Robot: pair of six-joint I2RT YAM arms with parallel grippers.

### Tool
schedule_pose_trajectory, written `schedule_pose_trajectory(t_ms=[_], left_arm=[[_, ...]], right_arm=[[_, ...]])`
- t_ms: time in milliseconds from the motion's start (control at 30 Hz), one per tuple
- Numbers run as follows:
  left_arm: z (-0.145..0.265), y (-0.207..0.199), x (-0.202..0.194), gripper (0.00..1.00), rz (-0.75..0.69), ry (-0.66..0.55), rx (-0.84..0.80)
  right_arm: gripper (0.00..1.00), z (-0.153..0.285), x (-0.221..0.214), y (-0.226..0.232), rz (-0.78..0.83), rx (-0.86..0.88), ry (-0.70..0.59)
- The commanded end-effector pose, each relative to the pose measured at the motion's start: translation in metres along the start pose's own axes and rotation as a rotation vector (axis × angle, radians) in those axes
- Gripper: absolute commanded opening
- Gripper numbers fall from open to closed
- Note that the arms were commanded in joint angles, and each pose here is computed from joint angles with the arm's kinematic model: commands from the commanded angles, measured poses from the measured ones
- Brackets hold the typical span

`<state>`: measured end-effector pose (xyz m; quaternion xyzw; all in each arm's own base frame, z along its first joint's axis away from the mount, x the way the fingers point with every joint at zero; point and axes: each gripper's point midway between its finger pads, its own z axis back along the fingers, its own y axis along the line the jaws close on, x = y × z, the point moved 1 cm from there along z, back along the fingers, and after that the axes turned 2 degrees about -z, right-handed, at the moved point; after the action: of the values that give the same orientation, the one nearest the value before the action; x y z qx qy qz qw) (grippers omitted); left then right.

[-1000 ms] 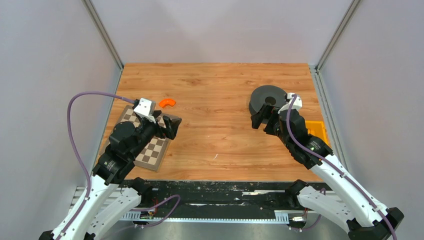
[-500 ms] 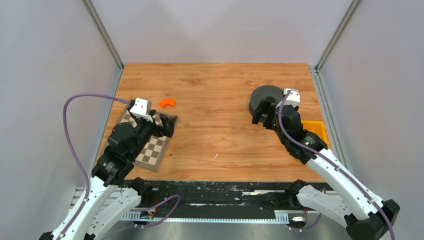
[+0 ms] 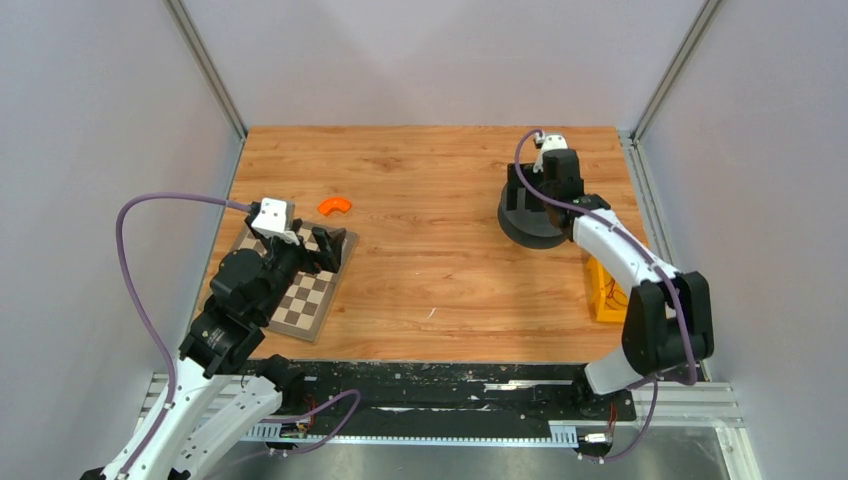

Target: Wrap the cables

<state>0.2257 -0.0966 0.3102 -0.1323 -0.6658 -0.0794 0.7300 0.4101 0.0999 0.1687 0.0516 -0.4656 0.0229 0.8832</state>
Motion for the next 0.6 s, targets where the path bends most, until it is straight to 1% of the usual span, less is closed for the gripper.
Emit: schedule_pose_trajectory(t_ms=[0, 200, 333, 467, 567], left_arm=[[0.004, 0.002, 0.02, 1.0, 0.005, -0.058, 0.014], [0.001, 0.0, 0.018, 1.0, 0.001, -0.044, 0.004], [0.0, -0.001, 0.018, 1.0, 0.003, -0.043, 0.001], [0.001, 0.002, 0.019, 1.0, 0.033, -0.047, 0.026], [0.001, -0.003, 0.017, 1.0, 0.036, -0.04, -0.003]], right_arm=[[1.0, -0.03, 0.028, 0.001, -0.01, 0.178, -0.018], [1.0, -0.06, 0.023, -0.004, -0.019, 0.231, 0.04], [1.0, -0.081, 0.012, -0.003, -0.023, 0.243, 0.093], [1.0, -0.09, -0.005, 0.003, -0.038, 0.283, 0.14], [1.0, -0.093, -0.014, 0.005, -0.064, 0.295, 0.168]])
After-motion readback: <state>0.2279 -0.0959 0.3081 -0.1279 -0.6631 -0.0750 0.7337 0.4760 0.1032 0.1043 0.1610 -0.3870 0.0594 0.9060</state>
